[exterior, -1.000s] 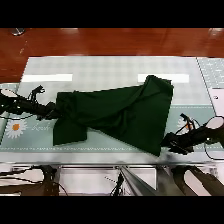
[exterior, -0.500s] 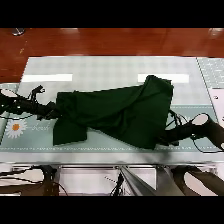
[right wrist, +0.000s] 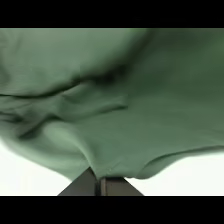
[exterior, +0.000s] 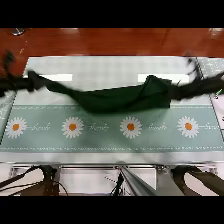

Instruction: Fold the shirts.

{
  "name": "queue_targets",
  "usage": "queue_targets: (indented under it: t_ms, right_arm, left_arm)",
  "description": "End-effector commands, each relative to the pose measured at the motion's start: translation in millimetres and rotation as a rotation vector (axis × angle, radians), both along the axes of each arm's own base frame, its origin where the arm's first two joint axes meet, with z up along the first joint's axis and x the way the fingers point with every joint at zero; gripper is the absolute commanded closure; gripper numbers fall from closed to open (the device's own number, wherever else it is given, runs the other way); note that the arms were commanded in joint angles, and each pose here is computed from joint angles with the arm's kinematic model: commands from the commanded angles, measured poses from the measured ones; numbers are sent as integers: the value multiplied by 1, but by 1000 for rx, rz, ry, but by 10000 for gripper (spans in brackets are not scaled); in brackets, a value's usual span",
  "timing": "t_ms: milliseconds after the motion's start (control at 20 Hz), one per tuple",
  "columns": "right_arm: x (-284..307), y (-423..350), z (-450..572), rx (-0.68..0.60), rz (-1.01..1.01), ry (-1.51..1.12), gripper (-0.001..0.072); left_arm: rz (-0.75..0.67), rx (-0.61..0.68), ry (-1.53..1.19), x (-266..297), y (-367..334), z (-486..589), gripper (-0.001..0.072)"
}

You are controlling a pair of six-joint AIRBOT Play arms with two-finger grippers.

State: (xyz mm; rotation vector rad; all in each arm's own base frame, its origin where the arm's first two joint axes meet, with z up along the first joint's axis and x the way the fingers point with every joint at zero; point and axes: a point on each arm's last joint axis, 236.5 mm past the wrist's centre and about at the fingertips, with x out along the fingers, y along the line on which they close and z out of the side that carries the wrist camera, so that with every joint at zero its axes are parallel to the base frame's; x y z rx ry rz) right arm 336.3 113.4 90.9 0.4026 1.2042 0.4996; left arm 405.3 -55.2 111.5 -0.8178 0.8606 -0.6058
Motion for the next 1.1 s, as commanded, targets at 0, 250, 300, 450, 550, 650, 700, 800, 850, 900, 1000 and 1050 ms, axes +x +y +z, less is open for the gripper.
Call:
queue_targets:
  t_ms: [0,250,300,450,550,650,700,800,850,900,1000,1050]
  right_arm:
    - [34,-38,138,-192,-61,-326,693]
    - [-12,-44,325,-224,-153,-790,693]
    - [-31,-42,347,-219,-164,-860,693]
    - [-98,-39,387,-227,-182,-1008,693]
    - [-136,-47,404,-263,-225,-1091,693]
    - [-172,-57,415,-296,-279,-1151,693]
    - [-188,-61,417,-313,-298,-1171,693]
    - [-210,-65,415,-325,-323,-1174,693]
    - [-216,-66,410,-331,-328,-1160,692]
    - [-221,-68,401,-346,-328,-1130,693]
    - [-219,-69,376,-361,-308,-1030,693]
    - [-214,-70,360,-366,-295,-968,693]
  left_arm:
    - [54,-51,-377,4,2,164,685]
    - [134,82,-788,-62,-13,341,684]
    - [134,105,-864,-83,-23,366,685]
    - [179,266,-1057,-151,-48,416,685]
    - [327,440,-1103,-188,-41,428,685]
    - [533,643,-1148,-235,-20,437,685]
    - [618,726,-1173,-258,-11,442,685]
    - [752,830,-1208,-307,-1,446,685]
    - [802,859,-1216,-327,3,446,685]
    - [832,892,-1217,-341,8,444,685]
    - [820,902,-1204,-346,13,438,685]
    - [795,890,-1182,-338,15,432,684]
